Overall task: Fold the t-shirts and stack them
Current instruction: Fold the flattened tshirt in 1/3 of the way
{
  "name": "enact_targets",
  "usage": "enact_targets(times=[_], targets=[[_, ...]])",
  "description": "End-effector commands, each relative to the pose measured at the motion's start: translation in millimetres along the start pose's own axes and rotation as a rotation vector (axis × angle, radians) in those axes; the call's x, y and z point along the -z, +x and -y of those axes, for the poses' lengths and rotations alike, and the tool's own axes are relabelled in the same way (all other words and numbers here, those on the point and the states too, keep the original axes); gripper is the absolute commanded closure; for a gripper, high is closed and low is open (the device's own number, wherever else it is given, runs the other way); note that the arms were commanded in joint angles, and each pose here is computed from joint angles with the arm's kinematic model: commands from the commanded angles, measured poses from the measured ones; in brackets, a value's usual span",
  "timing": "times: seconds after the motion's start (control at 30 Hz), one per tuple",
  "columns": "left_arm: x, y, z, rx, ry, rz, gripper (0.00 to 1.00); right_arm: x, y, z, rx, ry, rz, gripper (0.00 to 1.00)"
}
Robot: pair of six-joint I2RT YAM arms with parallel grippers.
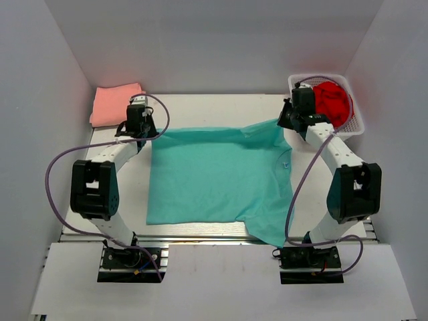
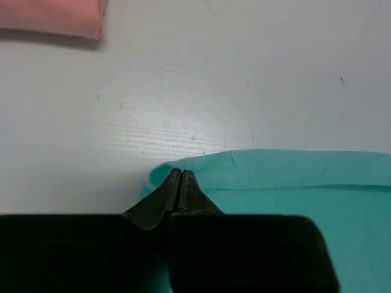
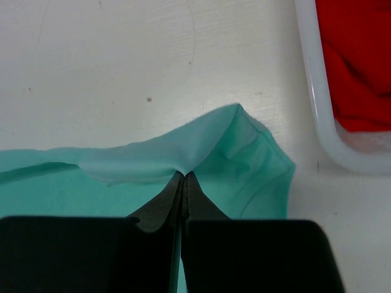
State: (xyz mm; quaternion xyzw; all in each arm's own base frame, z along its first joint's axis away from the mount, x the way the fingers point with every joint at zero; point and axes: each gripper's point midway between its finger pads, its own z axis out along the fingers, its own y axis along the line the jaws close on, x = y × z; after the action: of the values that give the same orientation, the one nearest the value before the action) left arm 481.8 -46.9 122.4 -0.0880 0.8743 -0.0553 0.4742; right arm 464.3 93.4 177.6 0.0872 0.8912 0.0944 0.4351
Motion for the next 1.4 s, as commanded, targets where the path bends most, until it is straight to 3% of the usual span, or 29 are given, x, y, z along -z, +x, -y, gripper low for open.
enact_targets(times=[0.0,0.53,0.83,0.97,1.03,1.07,1.13,1.17,1.27,1.3,1.37], targets=[[31,-2,-1,0.015,-0.010,0.017,1.00,13,33,10,-0.053,0.023,-0.097,1.00],[78,71,4,0.092,0.088,-0.089,1.00,69,123,23,-0.137,-0.013,-0.245,1.00],[85,131,-15,0.136,0.017,-0.221,1.00,73,175,47,-0.302,0.098,-0.292,1.00],[89,150,-29,0.137,-0.056,-0.281,1.00,69,213,61,-0.325,0.134,-0.320,0.83],[88,160,-35,0.130,-0.089,-0.311,0.83,65,218,69,-0.311,0.164,-0.324,0.76],[89,157,-37,0.138,-0.106,-0.312,0.60,63,209,71,-0.296,0.177,-0.298,0.74],[87,147,-43,0.138,-0.158,-0.296,0.44,60,199,71,-0.237,0.184,-0.295,0.73],[90,146,-46,0.151,-0.183,-0.305,0.24,57,174,68,-0.209,0.183,-0.242,0.71],[91,115,-49,0.165,-0.241,-0.255,0.09,55,159,64,-0.150,0.167,-0.225,0.68],[94,108,-50,0.172,-0.257,-0.248,0.03,53,139,56,-0.146,0.138,-0.174,0.64],[93,83,-45,0.178,-0.249,-0.199,0.01,54,121,48,-0.114,0.098,-0.131,0.52]])
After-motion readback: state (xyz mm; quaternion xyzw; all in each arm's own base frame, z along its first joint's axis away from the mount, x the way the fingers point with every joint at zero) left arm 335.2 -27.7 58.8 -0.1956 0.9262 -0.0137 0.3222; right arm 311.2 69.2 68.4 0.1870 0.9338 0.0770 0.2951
